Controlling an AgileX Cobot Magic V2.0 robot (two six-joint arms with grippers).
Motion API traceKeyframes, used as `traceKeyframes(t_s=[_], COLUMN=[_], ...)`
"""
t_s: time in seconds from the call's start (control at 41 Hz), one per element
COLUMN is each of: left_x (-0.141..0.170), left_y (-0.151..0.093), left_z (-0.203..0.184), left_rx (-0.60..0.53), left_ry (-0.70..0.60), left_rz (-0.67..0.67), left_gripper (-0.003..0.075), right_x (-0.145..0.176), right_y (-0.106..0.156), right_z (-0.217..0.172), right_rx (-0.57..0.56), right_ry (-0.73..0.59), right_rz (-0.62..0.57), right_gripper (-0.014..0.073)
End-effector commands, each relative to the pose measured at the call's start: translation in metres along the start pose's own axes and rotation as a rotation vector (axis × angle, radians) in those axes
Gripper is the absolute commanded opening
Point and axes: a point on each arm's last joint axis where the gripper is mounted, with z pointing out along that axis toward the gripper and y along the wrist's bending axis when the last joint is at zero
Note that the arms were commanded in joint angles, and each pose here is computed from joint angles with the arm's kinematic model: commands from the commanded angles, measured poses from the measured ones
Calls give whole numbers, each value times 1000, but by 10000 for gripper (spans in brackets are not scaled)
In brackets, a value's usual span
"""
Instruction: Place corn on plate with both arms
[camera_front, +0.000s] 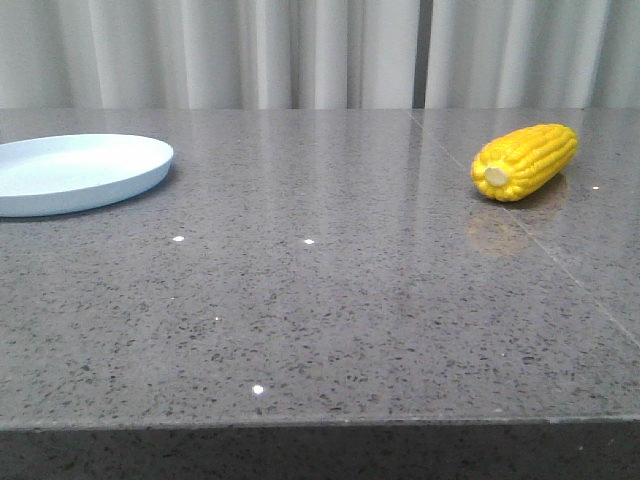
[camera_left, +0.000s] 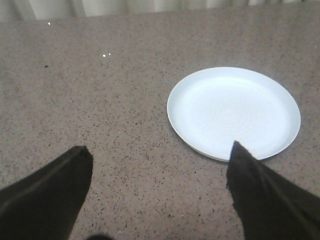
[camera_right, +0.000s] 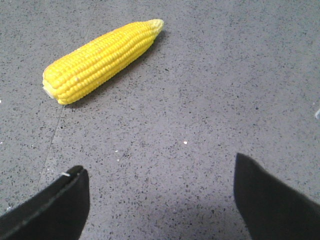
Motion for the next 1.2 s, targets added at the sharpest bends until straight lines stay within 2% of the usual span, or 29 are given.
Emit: traceKeyframes(t_s=[0.0,0.366,0.659,0.756,1.024,1.171], left_x=[-20,-37,-46,-45,-49,-51], left_y=[1,2,1,-2,9,11], left_z=[6,89,161,181,224,241], left_rx=[11,39,63,116,263,269], left_ry=[-11,271,410,481,478,471], left_rz=[-8,-9,-24,10,-83,-76], left_gripper=[564,564,564,564,564,564], right_x=[-15,-15,-15,-15,-15,-15], right_y=[-1,-1,-1,-1,-1,-1], right_z=[-4,-4,-4,-4,-4,-4], right_rx=[11,11,11,11,11,11], right_ry=[-88,-88,-88,-88,-88,-88], right_rz=[-19,-19,-19,-19,-19,-19], right_gripper=[624,624,624,624,624,624])
